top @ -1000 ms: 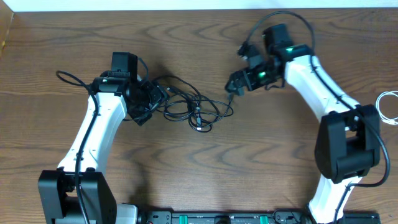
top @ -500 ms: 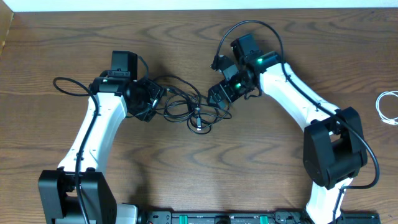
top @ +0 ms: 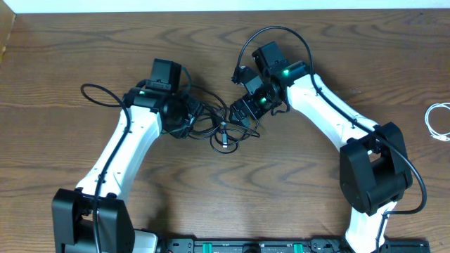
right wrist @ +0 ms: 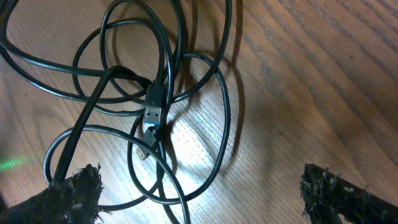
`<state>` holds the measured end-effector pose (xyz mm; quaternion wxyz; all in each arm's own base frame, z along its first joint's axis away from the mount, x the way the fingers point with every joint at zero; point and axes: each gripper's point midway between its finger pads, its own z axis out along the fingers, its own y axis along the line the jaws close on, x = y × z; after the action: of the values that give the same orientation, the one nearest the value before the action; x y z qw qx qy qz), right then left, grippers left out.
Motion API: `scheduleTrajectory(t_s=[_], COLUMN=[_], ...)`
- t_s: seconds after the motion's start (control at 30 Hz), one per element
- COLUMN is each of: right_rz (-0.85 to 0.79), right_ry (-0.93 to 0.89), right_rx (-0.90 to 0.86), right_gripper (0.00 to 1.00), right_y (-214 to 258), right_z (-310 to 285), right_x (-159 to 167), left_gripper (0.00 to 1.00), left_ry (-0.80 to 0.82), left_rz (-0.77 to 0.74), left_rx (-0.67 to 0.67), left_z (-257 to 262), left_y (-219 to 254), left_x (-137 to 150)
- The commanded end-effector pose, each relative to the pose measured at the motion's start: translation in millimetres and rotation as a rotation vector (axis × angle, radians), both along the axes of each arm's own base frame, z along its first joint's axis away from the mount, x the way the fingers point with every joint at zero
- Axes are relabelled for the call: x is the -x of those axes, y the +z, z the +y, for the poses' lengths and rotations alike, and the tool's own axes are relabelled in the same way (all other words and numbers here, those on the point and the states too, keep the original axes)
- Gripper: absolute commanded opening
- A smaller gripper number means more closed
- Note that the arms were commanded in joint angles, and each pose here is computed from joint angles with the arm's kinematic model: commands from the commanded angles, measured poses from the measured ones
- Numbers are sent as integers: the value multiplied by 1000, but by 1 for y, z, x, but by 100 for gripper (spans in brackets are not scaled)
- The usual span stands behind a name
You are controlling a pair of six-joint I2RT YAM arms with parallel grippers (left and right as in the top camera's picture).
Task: Untangle cables
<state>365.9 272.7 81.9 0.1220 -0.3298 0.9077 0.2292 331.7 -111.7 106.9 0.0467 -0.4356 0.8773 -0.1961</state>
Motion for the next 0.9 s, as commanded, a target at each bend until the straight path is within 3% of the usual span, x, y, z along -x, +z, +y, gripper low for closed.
scheduleTrajectory(t_s=[0.0, 0.57, 0.73, 0.87], right_rz=[-7, -12, -14, 0], right_ry=[19, 44, 51, 65], right_rx=[2, -1, -1, -56], right_gripper=[99, 99, 99, 86], right_y=[1, 1, 1, 9], right_z=[1, 11, 14, 21], right_x=[4, 9, 11, 14], left_gripper=[51, 51, 35, 24], left_ry=[45, 31, 32, 36], left_rz=[6, 78, 61, 42], left_rx=[-47, -110, -106, -101], left_z=[5, 4, 3, 3], left_y=[-4, -36, -41, -39], left_x=[0, 0, -8, -13])
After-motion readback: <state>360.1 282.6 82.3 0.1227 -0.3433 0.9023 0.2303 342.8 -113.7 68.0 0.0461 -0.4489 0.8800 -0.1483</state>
